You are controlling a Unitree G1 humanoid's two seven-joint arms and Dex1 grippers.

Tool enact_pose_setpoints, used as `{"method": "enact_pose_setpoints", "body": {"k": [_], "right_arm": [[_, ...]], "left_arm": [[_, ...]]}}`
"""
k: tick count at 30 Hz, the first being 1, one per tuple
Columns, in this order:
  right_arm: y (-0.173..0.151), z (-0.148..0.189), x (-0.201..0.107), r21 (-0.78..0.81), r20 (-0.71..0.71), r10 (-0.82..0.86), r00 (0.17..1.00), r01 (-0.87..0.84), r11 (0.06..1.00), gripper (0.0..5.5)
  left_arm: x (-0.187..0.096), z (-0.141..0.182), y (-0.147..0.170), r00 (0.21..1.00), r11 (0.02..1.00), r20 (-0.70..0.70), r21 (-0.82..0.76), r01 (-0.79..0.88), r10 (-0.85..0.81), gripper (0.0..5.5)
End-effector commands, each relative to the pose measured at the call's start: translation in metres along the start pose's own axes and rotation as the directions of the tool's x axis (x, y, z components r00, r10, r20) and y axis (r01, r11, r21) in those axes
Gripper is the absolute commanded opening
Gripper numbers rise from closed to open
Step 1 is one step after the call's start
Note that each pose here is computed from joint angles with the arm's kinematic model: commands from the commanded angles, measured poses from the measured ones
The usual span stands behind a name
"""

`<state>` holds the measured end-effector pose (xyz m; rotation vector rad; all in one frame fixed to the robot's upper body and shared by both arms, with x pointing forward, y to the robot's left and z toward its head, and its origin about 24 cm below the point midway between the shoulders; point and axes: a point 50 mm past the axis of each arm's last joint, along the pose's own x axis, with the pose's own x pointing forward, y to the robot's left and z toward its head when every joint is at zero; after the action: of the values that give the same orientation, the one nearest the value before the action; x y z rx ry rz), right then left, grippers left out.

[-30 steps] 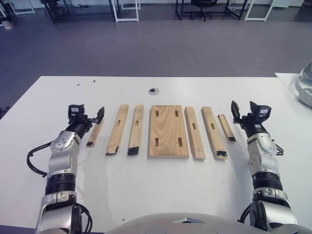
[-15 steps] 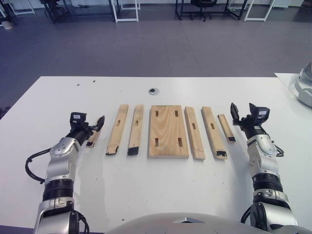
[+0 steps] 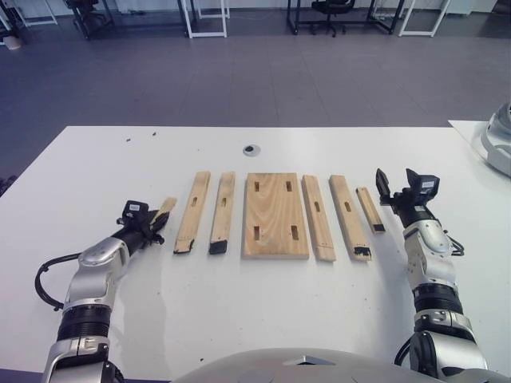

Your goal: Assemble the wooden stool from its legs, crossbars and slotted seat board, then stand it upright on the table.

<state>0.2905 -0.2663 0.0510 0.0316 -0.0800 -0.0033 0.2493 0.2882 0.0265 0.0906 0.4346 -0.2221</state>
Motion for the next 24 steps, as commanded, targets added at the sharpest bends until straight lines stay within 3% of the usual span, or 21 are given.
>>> {"method": "enact_pose_setpoints", "body": {"k": [1,3,5,7,9,11,14,17,24], "right_arm": [[0.001,0.001,0.002,-0.012,-0.004,0.006,1.000,-0.006,1.000,3.90],[0.001,0.002,0.004,-0.013,-0.001,0.009,1.000,-0.009,1.000,3.90],[0.003,0.006,0.006,-0.006,0.010,0.017,1.000,-0.017,1.000,3.90],[0.015,0.017,0.013,0.055,0.054,0.077,0.996,-0.080,0.995,3.90],[0.047,0.045,0.023,0.180,0.156,0.234,0.960,-0.261,0.949,3.90],[0.083,0.079,0.027,0.286,0.272,0.386,0.881,-0.457,0.842,3.90],[0.130,0.119,0.029,0.426,0.392,0.504,0.769,-0.638,0.642,3.90],[0.160,0.131,0.027,0.531,0.412,0.563,0.716,-0.691,0.490,3.90],[0.180,0.124,0.021,0.633,0.385,0.596,0.705,-0.671,0.385,3.90]], "left_arm": [[-0.005,-0.024,0.000,0.987,1.000,-0.162,-0.005,-0.010,0.009,1.28],[-0.002,-0.011,0.004,0.994,0.999,-0.106,0.021,-0.033,0.035,1.28],[0.002,0.025,0.002,0.995,0.999,0.101,0.029,-0.019,0.016,1.28],[0.002,0.068,-0.010,0.946,0.999,0.321,0.045,0.031,-0.044,1.28],[0.002,0.106,-0.030,0.878,0.989,0.458,0.113,0.100,-0.141,1.28],[0.005,0.135,-0.053,0.813,0.967,0.527,0.181,0.179,-0.249,1.28],[0.011,0.179,-0.095,0.695,0.903,0.584,0.349,0.251,-0.419,1.28],[0.014,0.200,-0.130,0.603,0.829,0.587,0.496,0.259,-0.540,1.28],[0.011,0.200,-0.157,0.520,0.739,0.545,0.603,0.301,-0.657,1.28]]}}
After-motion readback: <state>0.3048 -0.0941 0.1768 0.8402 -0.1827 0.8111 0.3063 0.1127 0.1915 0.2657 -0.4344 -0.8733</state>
